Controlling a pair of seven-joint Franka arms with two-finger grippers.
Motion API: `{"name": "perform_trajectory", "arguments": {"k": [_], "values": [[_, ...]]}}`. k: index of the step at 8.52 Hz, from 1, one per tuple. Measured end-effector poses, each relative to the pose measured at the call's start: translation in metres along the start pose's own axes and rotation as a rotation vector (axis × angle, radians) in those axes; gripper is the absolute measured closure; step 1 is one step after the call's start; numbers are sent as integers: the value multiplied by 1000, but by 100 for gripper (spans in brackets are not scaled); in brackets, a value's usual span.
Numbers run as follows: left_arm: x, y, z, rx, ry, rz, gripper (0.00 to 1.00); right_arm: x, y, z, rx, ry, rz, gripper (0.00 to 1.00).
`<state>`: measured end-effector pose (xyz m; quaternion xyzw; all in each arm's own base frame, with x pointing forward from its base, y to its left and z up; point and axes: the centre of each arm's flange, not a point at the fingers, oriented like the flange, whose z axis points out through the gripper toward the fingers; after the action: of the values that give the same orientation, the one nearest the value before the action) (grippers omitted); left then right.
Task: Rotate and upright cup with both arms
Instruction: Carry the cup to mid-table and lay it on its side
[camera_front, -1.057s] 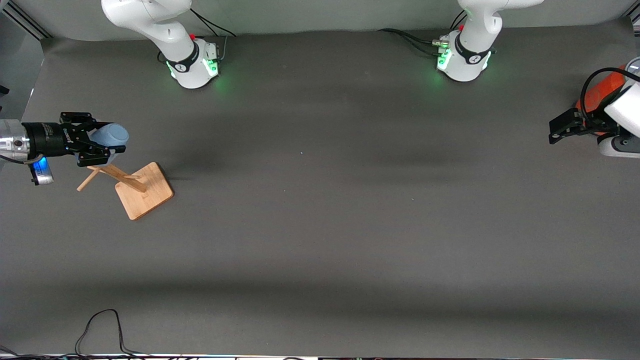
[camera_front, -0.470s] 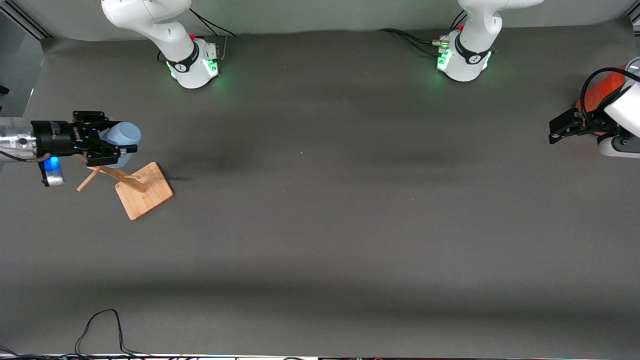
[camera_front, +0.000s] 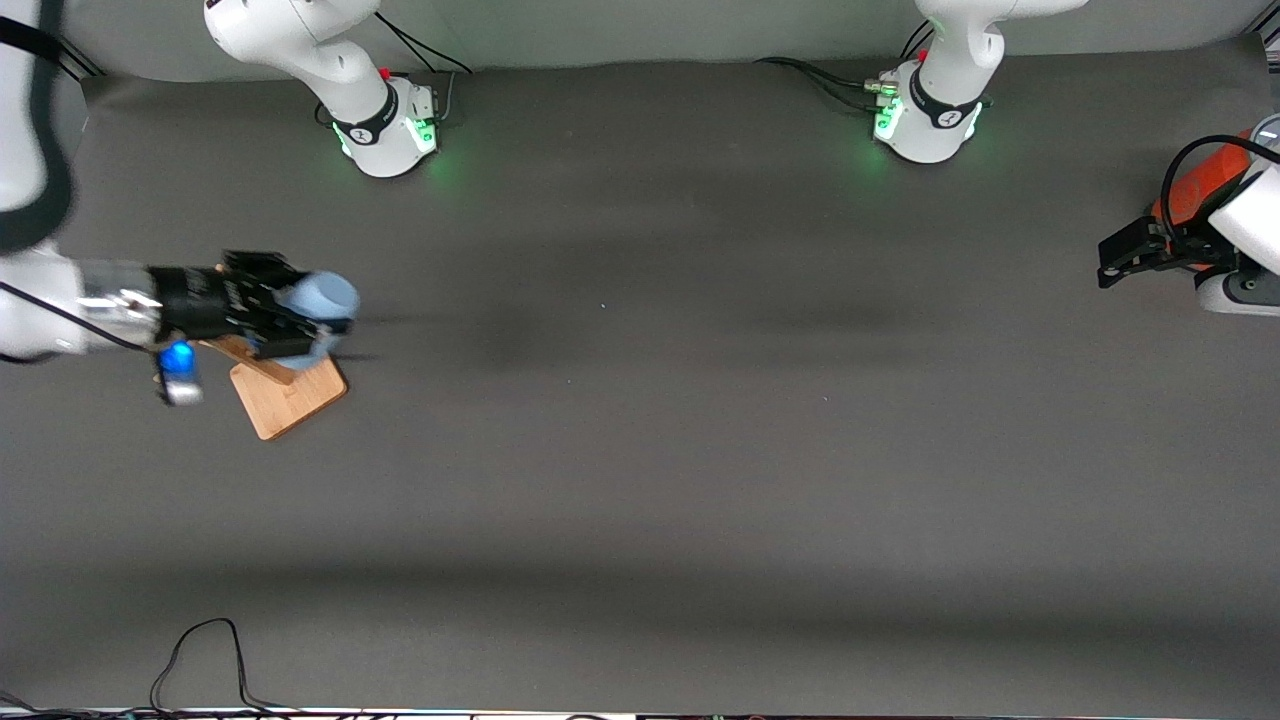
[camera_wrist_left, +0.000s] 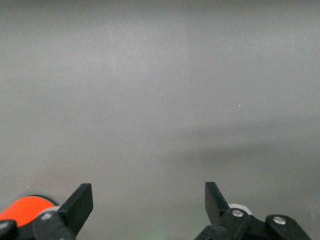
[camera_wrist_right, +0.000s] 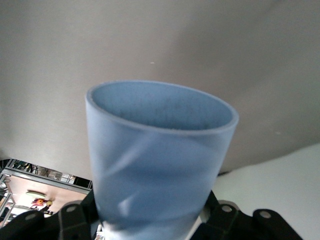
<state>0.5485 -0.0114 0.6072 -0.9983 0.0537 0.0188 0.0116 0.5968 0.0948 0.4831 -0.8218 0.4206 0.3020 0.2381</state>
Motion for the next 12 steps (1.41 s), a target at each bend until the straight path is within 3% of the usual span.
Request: {"name": "perform_trajectory", "arguments": {"k": [3, 4, 7, 9, 10, 12], "values": [[0, -1, 0, 0, 0, -1, 0, -11, -120, 141, 10, 60, -109, 24], [0, -1, 0, 0, 0, -1, 0, -8, -146, 191, 24, 112, -140, 24], [0, -1, 0, 0, 0, -3, 0, -20, -194, 311, 158, 201, -233, 24], [0, -2, 0, 0, -1, -4, 0, -38, -199, 399, 242, 293, -290, 24], [0, -3, 1, 0, -2, -5, 0, -47, -192, 443, 218, 350, -343, 24], [1, -3, 3, -1, -5, -6, 0, -62, -181, 490, 76, 500, -523, 24]]}}
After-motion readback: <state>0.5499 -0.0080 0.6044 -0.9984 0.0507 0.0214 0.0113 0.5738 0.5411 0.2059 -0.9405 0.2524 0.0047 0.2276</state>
